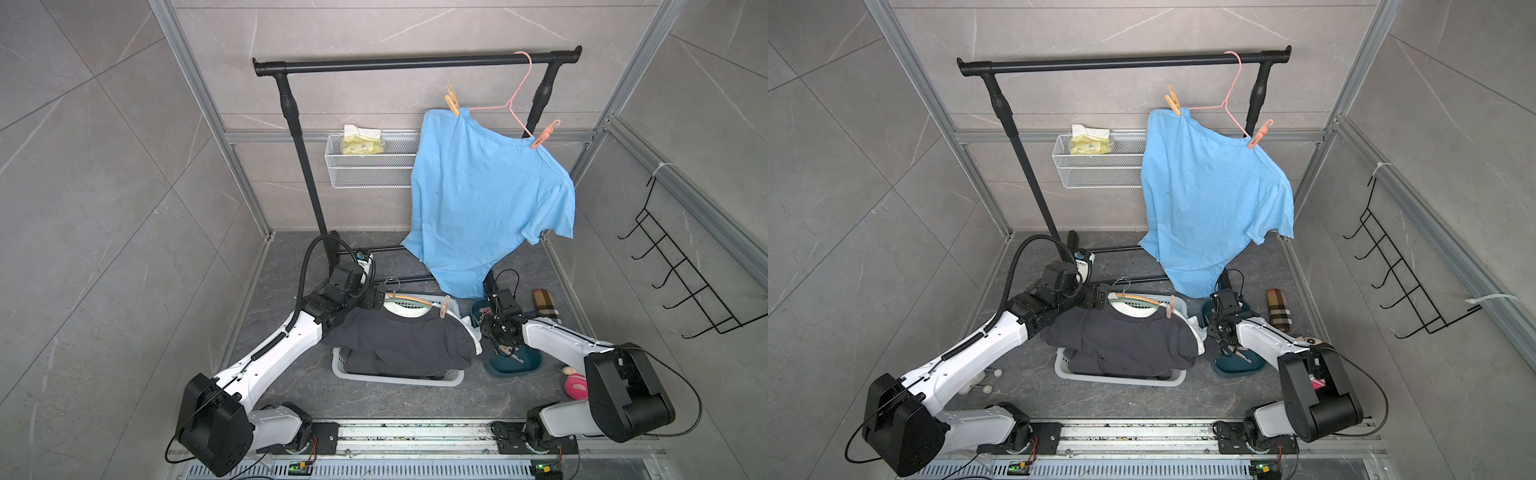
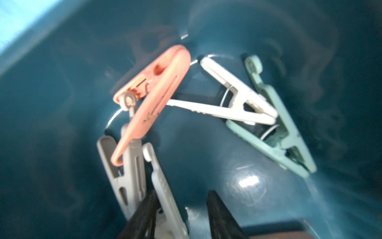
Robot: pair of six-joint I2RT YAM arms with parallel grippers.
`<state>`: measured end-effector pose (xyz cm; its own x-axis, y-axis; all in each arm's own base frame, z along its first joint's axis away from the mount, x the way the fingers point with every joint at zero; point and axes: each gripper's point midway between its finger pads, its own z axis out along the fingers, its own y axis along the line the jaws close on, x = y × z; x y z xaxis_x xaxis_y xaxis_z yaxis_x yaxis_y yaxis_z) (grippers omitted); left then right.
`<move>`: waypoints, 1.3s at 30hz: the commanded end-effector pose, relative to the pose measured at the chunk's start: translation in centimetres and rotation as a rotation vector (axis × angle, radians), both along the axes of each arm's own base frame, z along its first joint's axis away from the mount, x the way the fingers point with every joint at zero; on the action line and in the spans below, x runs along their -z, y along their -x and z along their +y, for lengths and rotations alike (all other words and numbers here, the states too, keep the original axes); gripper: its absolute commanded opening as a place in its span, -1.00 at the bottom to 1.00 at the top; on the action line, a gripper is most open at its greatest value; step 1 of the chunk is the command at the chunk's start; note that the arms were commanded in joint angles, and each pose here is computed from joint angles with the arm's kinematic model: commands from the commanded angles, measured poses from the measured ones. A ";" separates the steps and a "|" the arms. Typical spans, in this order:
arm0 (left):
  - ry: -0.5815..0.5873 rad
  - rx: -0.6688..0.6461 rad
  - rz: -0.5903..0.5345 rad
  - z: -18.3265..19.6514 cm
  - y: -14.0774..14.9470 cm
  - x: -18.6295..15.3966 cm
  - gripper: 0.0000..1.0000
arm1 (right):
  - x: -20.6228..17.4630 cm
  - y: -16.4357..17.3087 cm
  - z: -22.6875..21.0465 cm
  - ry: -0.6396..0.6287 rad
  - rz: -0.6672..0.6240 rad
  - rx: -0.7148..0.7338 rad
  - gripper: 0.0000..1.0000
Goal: Use clothespins to secure the t-shirt on both sides of the hanger
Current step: Pick up the clothespin from the storage box.
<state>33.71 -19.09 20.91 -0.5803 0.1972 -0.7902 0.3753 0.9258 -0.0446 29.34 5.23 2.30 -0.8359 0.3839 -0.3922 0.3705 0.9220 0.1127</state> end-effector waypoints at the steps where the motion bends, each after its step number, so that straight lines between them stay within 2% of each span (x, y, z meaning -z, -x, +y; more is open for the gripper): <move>1: 0.033 -0.008 -0.025 -0.1 -0.2 -1.2 0.99 | 0.5 0.1 -0.9 0.033 0.014 0.041 -0.13; 12: 0.028 -0.001 -0.010 -0.2 -0.2 -0.9 0.99 | 1.3 0.7 -3.0 0.045 0.037 0.154 -0.50; 18: 0.035 0.011 -0.010 -0.4 -0.1 -1.2 1.00 | 0.8 0.7 -3.0 0.039 0.027 0.148 -0.57; 28: 0.092 0.013 -0.107 -0.1 0.5 -3.8 0.99 | -1.4 0.7 -3.0 0.016 -0.038 0.156 -0.96; 33: 0.152 0.077 -0.148 -0.8 1.5 -5.4 0.99 | -4.0 0.7 -3.0 -0.005 -0.087 0.163 -1.00; 39: 0.262 0.241 -0.204 -3.0 3.6 -7.5 0.86 | -10.1 0.8 -2.0 -0.096 -0.212 0.141 -1.00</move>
